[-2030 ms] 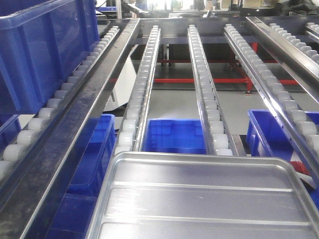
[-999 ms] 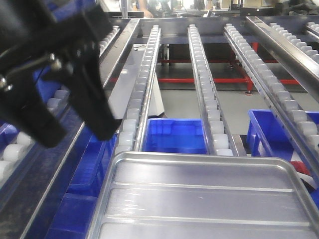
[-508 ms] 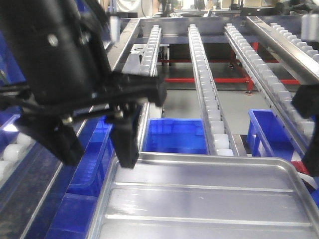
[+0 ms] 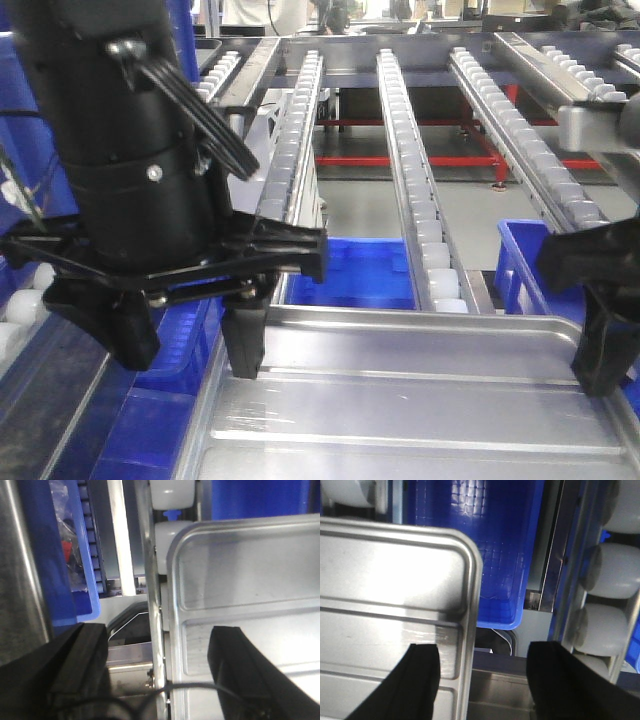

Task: Grab silver tray and stack on right shelf
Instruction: 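Lower both grippers onto opposite short edges of the silver tray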

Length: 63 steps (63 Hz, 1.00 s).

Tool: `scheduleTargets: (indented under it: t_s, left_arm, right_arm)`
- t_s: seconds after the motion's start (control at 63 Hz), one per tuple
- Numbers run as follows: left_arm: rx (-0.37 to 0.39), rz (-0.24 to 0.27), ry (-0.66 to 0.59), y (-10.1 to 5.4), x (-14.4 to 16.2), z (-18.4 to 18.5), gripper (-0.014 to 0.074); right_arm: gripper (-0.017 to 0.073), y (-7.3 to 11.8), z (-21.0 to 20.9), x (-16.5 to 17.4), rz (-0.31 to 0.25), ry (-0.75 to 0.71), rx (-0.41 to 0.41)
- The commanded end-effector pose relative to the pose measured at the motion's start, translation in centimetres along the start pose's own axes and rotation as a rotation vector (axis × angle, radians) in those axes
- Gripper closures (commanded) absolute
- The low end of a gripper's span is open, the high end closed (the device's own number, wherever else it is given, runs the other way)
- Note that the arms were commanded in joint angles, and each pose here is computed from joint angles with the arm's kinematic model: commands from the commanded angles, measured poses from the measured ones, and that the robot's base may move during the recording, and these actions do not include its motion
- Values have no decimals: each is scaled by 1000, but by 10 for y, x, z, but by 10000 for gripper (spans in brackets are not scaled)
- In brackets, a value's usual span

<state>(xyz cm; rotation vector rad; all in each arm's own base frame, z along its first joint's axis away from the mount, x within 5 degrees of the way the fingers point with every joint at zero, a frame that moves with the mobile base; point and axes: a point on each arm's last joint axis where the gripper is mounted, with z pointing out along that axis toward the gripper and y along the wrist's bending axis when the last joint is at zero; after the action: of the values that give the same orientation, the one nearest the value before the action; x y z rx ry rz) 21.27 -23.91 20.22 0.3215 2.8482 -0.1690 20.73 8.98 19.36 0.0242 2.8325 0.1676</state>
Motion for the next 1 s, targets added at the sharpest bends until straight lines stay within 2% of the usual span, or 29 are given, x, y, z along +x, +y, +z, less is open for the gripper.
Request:
scheduleTargets:
  t_s: [0.0,0.476,0.587,0.682,0.904,0.936,0.983]
  left_arm:
    - [48,-27,-63,-5,-9,-13,245]
    - [54,-42,-36,-9,-9,3,245]
    - [53,-41,-37,-9,-9,3,261]
    - [51,-37,-39,-9,-9,3,324]
    - [48,-34,-40,-8,-9,3,606]
    - [48,-34,-40,-8,-9,3,697]
    - [48,-34,-40,-8,-9,3,690]
  right_arm:
    - [71,5,-5,-11,-10,-75,-28]
    - [71,6,19,-13,-13,-24,-6]
    - [115,6,22,-13,-13,-12,-1]
    - [226,6,22,-13,-13,-12,-1]
    - [509,6,22,-13,-13,-9,0]
    - [506,6,22,-13,-13,-9,0]
    - [506,6,22,-13,-13,-9,0]
